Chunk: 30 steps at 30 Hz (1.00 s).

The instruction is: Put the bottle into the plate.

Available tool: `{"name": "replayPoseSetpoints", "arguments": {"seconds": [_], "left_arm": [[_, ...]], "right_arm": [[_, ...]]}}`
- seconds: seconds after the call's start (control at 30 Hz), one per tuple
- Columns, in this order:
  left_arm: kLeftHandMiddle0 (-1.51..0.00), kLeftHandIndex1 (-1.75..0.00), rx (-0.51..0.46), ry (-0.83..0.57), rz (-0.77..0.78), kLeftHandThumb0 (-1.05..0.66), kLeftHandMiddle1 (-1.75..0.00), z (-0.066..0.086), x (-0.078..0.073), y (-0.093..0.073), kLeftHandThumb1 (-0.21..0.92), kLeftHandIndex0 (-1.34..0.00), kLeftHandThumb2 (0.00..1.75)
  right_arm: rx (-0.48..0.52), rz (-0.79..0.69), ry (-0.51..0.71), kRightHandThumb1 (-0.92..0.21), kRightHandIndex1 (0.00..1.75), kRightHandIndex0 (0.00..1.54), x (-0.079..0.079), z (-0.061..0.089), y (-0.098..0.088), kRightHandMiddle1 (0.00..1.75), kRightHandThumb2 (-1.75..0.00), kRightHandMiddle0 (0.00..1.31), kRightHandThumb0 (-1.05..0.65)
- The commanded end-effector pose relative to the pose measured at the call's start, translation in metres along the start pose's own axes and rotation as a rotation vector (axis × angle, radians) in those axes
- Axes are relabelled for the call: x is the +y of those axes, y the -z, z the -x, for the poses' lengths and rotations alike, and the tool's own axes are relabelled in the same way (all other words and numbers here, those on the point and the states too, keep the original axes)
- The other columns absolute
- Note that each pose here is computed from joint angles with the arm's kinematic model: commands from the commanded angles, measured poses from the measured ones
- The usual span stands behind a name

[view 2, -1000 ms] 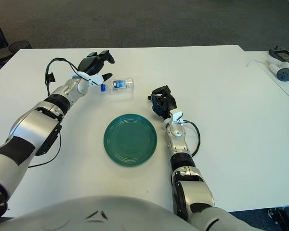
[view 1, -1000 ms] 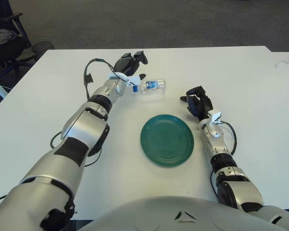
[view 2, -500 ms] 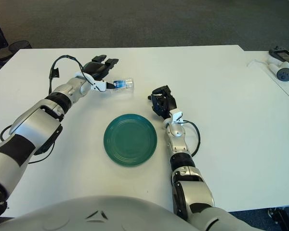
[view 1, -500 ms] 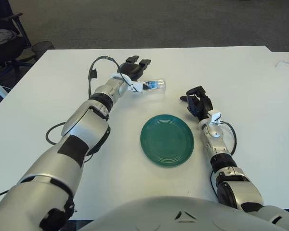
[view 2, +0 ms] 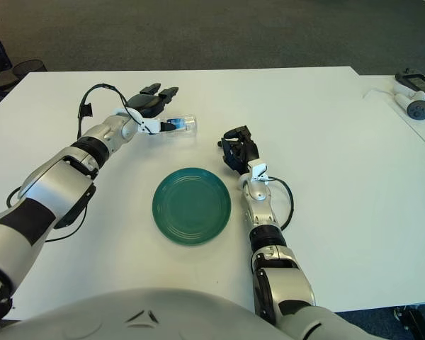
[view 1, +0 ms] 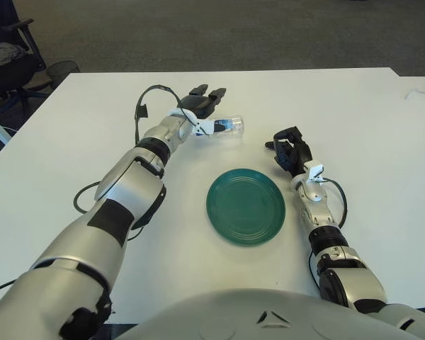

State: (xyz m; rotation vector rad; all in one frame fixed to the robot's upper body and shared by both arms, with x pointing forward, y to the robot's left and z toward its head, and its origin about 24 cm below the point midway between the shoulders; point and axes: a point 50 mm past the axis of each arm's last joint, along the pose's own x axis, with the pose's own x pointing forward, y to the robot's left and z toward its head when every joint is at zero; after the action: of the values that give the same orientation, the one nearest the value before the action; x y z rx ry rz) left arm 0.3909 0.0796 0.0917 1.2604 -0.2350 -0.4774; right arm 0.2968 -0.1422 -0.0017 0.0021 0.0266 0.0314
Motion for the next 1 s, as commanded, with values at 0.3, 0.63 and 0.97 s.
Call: {"name": "replayPoseSetpoints", "arguments": {"seconds": [0.3,0.63,0.97], "left_arm": [[-0.02,-0.27,-0.048,-0.041,0.207,-0.94,-0.01,-0.006,0.014,-0.013,0.92,0.00,0.76],[-0.08,-0.35,-0.031,-0.023,0.266,-0.90,-0.04,-0.009,-0.002,-0.025,0.92,0.00,0.70],[-0.15,-0.53,-0.001,0.009,0.221,-0.93,-0.07,-0.009,-0.010,-0.023,0.92,0.00,0.66]], "right_arm": [[0.169,-0.013,0.012,-0.92,1.09,0.41,0.003,0.020,0.032,1.74,-0.51,0.20,-0.35],[0.177,-0.008,0.007,-0.92,1.08,0.40,0.004,0.021,0.032,1.73,-0.50,0.21,-0.35],[0.177,0.007,0.016,-0.92,1.08,0.40,0.002,0.021,0.032,1.73,-0.50,0.21,-0.35]]}}
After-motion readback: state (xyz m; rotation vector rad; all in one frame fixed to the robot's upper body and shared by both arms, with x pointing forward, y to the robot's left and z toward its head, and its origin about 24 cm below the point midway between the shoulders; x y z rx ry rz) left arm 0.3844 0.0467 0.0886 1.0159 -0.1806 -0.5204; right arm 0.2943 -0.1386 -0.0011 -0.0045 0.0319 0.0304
